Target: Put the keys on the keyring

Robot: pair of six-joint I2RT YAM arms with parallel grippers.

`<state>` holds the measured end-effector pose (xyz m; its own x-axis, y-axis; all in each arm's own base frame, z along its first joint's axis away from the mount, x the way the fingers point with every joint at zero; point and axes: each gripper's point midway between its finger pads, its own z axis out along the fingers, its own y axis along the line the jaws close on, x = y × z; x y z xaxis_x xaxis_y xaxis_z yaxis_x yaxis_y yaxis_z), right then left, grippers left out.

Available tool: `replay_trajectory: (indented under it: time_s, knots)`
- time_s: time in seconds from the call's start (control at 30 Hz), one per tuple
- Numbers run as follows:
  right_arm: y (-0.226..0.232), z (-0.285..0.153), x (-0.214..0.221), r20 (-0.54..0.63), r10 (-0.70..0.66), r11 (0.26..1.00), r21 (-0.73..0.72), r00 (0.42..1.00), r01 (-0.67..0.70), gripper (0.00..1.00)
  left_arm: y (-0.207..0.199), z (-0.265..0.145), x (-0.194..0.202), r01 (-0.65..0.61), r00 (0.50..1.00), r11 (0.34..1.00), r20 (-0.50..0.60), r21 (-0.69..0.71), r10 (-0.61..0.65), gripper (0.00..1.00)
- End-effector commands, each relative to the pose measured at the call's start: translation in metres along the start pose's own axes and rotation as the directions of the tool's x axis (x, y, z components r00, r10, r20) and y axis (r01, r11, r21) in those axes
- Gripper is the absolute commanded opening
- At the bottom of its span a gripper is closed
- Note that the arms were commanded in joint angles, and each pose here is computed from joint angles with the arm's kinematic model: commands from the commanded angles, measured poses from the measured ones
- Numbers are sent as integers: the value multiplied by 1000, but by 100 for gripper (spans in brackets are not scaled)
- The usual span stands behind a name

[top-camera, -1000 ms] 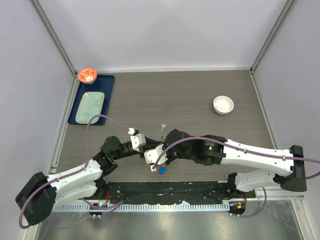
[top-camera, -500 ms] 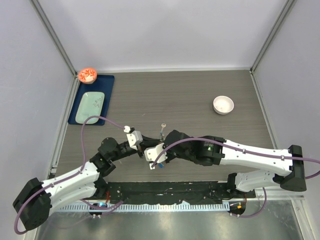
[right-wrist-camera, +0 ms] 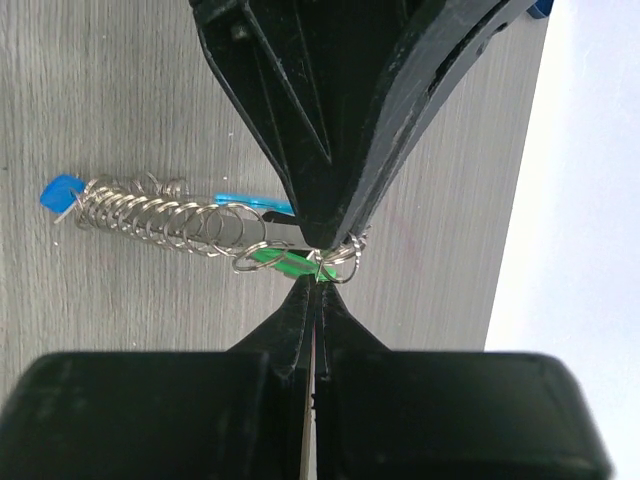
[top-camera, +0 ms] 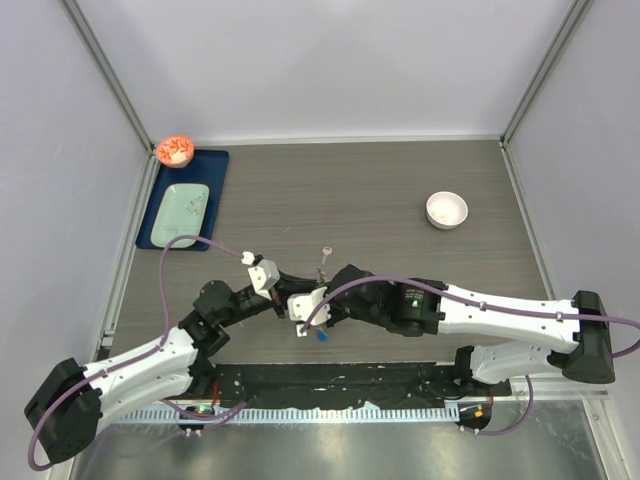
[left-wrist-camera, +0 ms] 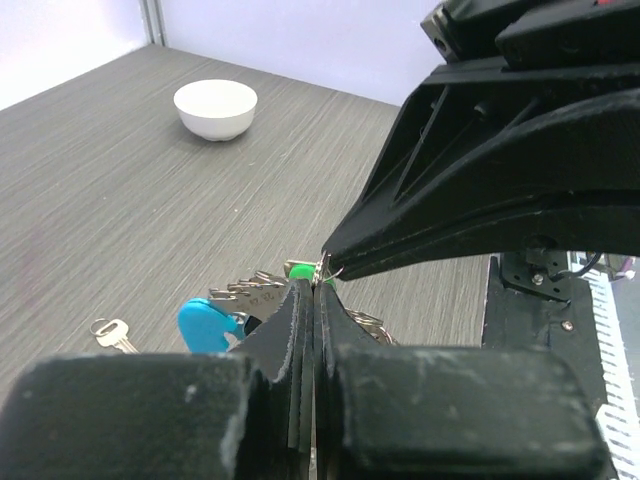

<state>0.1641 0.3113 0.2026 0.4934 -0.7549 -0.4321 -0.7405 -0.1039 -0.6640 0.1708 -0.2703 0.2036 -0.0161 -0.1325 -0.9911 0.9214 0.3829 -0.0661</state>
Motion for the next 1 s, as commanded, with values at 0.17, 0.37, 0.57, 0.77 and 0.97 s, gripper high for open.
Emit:
replay_trajectory:
  time_s: [0.17,0.37,0.57,0.77,0.97]
  knots:
    - [9,7,-15,145,144,988,30,979,-150,1,7,2,-60,-14,972,999,233,-50,25,0]
    - [8,5,-5,120,194,977,68,974,-203,1,17,-1,-57,-11,977,994,209,-109,33,0]
    - [-24,-25,12,91,260,937,218,961,-274,1,29,-7,-53,-60,986,981,141,-184,87,37]
    - [-68,-53,43,42,361,856,380,932,-349,1,49,-16,-57,-97,987,948,90,-303,130,57]
    - [-127,-65,92,40,553,690,537,832,-485,1,66,-23,-43,-89,993,915,38,-394,113,73]
